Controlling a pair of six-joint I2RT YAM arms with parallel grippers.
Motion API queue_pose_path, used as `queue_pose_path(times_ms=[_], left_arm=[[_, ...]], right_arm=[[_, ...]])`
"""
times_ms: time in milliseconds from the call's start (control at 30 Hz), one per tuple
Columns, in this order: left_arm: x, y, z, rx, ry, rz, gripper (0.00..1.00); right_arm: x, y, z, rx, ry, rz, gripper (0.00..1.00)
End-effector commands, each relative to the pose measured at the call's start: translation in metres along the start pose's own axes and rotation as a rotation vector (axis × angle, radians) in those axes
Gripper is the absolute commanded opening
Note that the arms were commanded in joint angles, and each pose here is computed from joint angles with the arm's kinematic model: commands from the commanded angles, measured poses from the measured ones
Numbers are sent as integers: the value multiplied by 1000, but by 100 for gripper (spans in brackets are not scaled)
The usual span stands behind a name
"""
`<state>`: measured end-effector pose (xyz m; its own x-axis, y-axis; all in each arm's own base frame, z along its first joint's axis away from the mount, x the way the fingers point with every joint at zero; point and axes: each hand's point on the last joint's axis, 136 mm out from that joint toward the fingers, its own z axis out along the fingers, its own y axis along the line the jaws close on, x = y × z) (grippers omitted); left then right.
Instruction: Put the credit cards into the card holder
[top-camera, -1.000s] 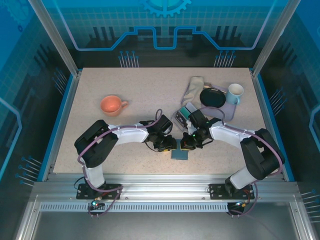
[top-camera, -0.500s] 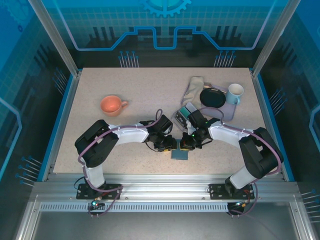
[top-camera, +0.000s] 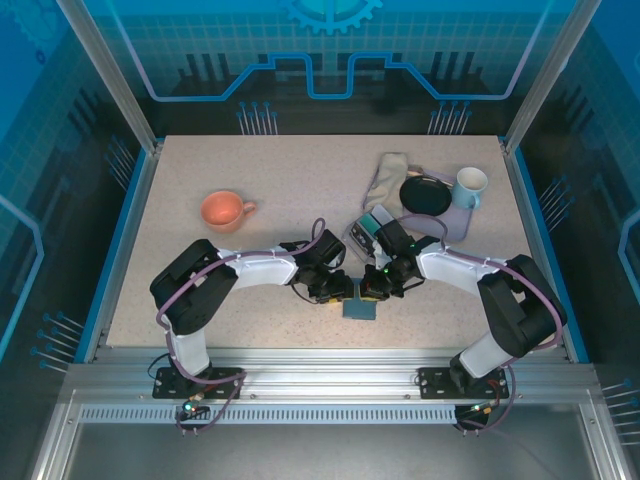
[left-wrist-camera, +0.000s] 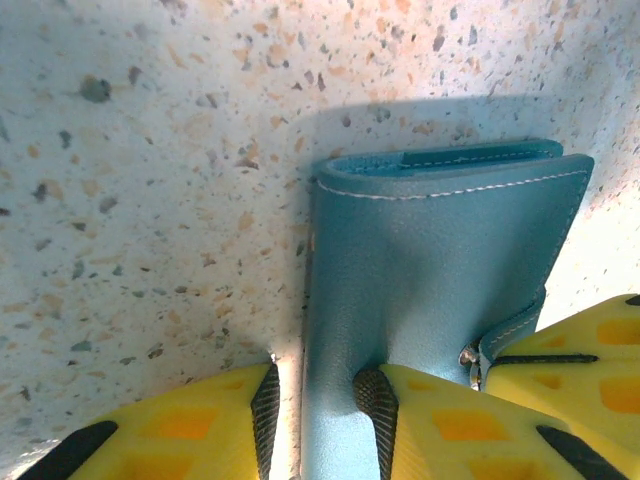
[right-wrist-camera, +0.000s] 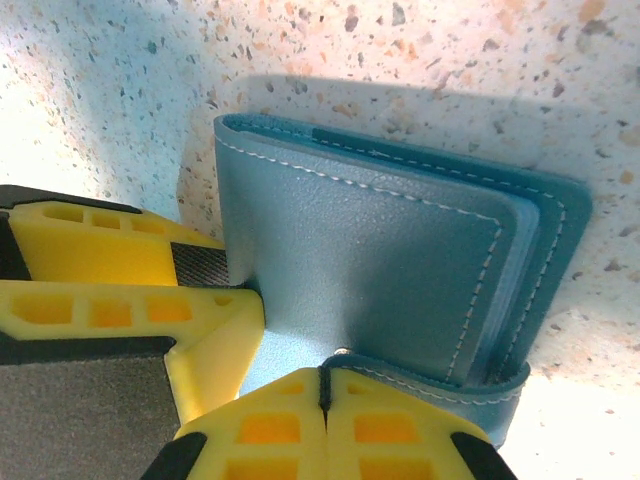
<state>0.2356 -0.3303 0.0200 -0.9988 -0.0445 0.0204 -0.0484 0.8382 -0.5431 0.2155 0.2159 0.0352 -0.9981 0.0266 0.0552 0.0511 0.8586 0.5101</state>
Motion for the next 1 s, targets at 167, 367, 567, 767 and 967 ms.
queue_pose_path(times_ms=[167,367,567,767,967], left_arm=[[11,-1,16,8,47,18,33],[12,0,17,11,46,16,31],[12,2,18,10,47,14,29],[13,4,18,7,46,12,29],[13,6,18,2,43,9,28]], right_arm=[[-15,6,2,10,-54,-6,0],[-16,-11,13,101,-54,66,0],[-8,-32,32,230,1,94,0],[-3,-62,40,361,15,124,0],[-5,-46,31,235,19,118,0]])
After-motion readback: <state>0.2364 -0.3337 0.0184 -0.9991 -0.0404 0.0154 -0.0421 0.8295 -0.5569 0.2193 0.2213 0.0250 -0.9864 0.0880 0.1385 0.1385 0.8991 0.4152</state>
